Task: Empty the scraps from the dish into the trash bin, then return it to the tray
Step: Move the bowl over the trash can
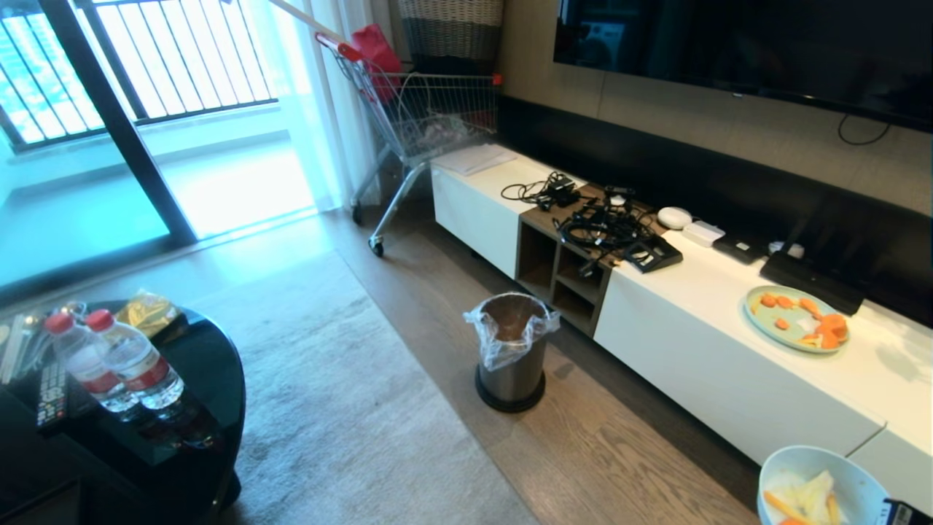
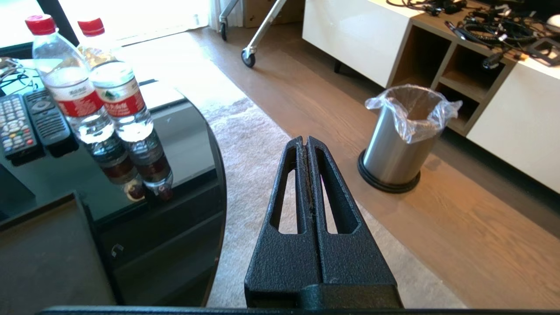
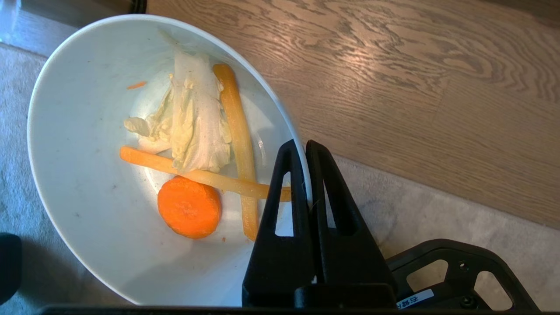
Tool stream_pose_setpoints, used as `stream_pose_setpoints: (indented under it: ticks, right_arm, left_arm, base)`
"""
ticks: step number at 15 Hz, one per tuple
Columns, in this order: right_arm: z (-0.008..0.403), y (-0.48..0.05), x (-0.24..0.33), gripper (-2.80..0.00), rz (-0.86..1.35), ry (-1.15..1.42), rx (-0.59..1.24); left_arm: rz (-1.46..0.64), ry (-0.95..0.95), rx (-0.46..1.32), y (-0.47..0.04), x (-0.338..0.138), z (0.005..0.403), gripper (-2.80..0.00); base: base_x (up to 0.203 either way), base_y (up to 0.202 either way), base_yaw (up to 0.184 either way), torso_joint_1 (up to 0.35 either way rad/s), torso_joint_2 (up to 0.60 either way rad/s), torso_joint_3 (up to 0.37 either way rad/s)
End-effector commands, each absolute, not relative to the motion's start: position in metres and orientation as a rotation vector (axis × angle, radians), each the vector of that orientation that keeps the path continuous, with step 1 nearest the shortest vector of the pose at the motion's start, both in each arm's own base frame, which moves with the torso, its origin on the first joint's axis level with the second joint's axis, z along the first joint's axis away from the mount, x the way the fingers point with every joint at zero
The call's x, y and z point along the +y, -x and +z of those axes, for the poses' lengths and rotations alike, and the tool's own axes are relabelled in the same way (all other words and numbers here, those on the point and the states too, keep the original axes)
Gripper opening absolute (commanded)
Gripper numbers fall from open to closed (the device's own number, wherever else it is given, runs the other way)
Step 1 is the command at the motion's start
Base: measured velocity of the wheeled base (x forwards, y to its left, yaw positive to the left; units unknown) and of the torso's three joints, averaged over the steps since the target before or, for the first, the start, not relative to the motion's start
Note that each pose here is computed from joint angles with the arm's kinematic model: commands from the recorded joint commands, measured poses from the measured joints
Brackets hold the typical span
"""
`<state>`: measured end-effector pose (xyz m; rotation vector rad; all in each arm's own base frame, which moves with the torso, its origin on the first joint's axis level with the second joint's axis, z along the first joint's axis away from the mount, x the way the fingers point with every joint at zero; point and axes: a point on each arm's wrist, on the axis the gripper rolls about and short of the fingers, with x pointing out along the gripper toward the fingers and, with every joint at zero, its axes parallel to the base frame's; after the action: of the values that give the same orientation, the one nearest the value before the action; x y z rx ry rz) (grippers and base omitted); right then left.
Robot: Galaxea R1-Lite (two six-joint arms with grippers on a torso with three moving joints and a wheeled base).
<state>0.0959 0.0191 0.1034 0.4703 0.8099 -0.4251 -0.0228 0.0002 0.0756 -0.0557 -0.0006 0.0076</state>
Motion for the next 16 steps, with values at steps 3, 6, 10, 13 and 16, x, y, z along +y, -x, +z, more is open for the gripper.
stream_pose_setpoints:
  ticks: [3,6,10,13,16]
  right_arm:
    - [0.1038,-0.0962,0.0194,-2.8,-0.426,-0.473,0.808]
    - [0.1035,-0.096,0.0194,-2.8,-0.426,-0.472,0.809]
    - [0.1036,-0.0955,0.0202,-2.8,-0.421,-0.464,0.809]
    - [0.1033,-0.0946,0.0202,-2.8,-0.424,-0.457,0.809]
    - [0.1033,-0.095,0.0202,-2.8,-0.424,-0.46,0.806]
  left_arm:
    - [0.008,0.057,-0.002,0.0228,0.0002,0.0756,-2.8]
    - [0.008,0.057,-0.002,0.0228,0.0002,0.0756,-2.8]
    - [0.008,0.057,-0.002,0.0228,0.0002,0.0756,-2.8]
    - [0.008,0.058,-0.002,0.0228,0.0002,0.0756,-2.8]
    - [0.008,0.057,-0.002,0.0228,0.0002,0.0756,-2.8]
  base:
    - [0.184,0.0,0.0,0.004,0.0,0.002]
    - [0.184,0.0,0.002,0.001,0.0,0.003]
    - [0.052,0.0,0.002,0.004,0.0,0.003]
    - [0.0,0.0,0.0,0.0,0.0,0.0]
    - [0.0,0.0,0.0,0.0,0.0,0.0]
